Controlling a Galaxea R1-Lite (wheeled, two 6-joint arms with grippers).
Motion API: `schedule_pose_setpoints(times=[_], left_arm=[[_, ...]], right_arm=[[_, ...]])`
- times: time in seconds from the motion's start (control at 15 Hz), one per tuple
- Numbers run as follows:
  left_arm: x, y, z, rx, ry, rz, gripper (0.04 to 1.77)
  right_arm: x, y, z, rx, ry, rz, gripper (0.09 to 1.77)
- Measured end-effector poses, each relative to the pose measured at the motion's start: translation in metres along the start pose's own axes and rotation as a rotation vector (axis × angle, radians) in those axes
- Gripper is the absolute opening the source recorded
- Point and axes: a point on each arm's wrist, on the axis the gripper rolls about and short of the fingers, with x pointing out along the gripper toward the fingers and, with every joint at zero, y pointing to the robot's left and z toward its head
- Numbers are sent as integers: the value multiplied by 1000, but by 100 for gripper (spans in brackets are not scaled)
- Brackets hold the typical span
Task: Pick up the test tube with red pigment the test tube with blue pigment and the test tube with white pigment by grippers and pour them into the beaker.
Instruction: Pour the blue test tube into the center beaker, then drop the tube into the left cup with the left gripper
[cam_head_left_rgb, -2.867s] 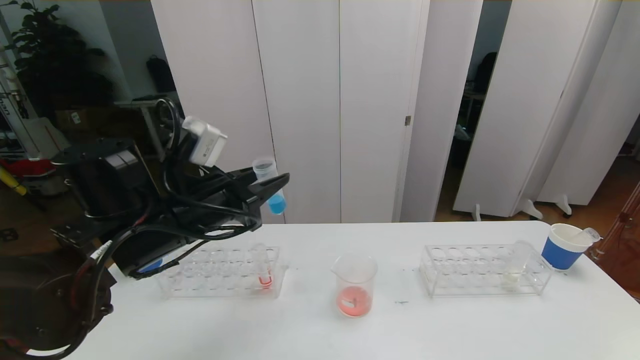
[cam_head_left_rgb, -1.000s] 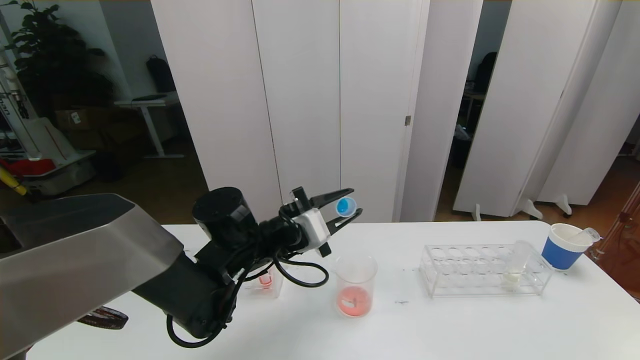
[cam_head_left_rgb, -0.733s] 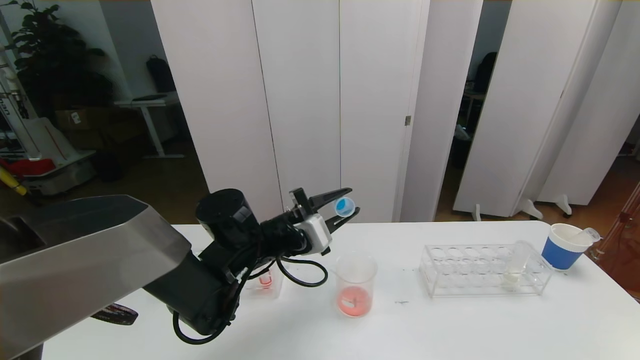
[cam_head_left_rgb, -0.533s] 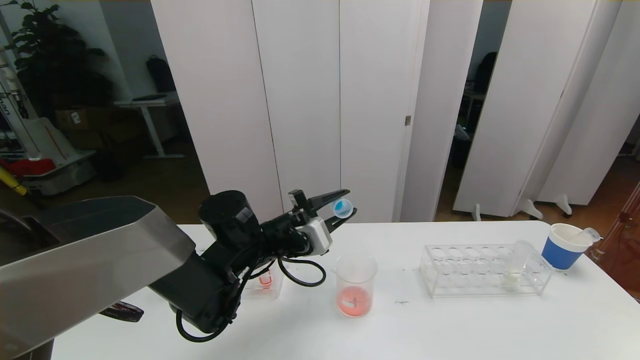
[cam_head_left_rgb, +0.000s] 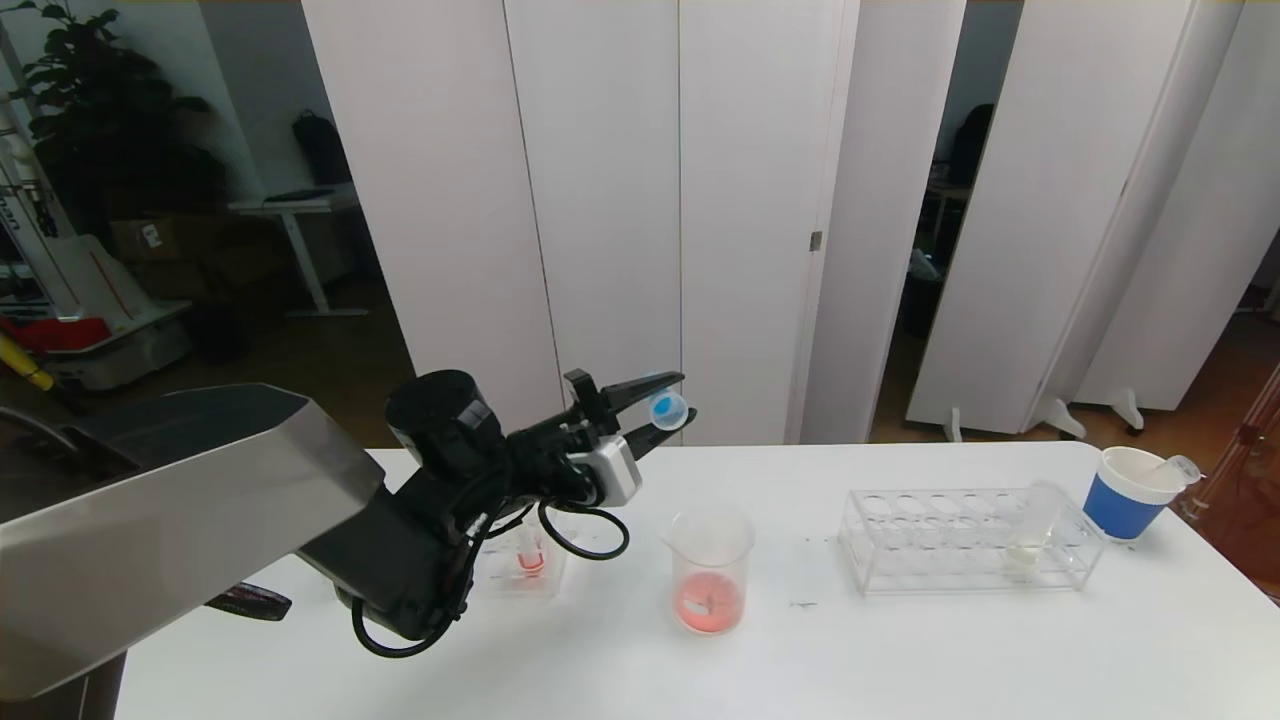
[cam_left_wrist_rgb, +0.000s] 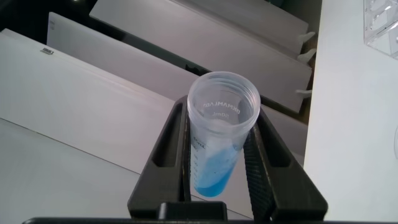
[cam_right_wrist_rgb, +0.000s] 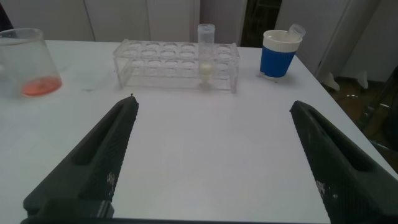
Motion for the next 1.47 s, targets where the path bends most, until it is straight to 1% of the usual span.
schedule_pose_setpoints(times=[0.07, 0.13, 0.27, 0.33, 0.73, 0.87, 1.47], left_arm=[[-1, 1, -2, 14, -29, -16, 57], [-2, 2, -3, 30, -42, -23, 57], [-1, 2, -4, 67, -44, -20, 57], [-1, 2, -5, 87, -44, -19, 57], [4, -10, -13, 115, -38, -32, 57], [5, -13, -15, 136, -33, -34, 57], [6, -19, -21, 220, -25, -39, 57]], right_arm=[[0, 0, 0, 0, 0, 0, 175], [0, 0, 0, 0, 0, 0, 175], [0, 0, 0, 0, 0, 0, 175], [0, 0, 0, 0, 0, 0, 175], [0, 0, 0, 0, 0, -1, 175], [0, 0, 0, 0, 0, -1, 175], [0, 0, 0, 0, 0, 0, 175]])
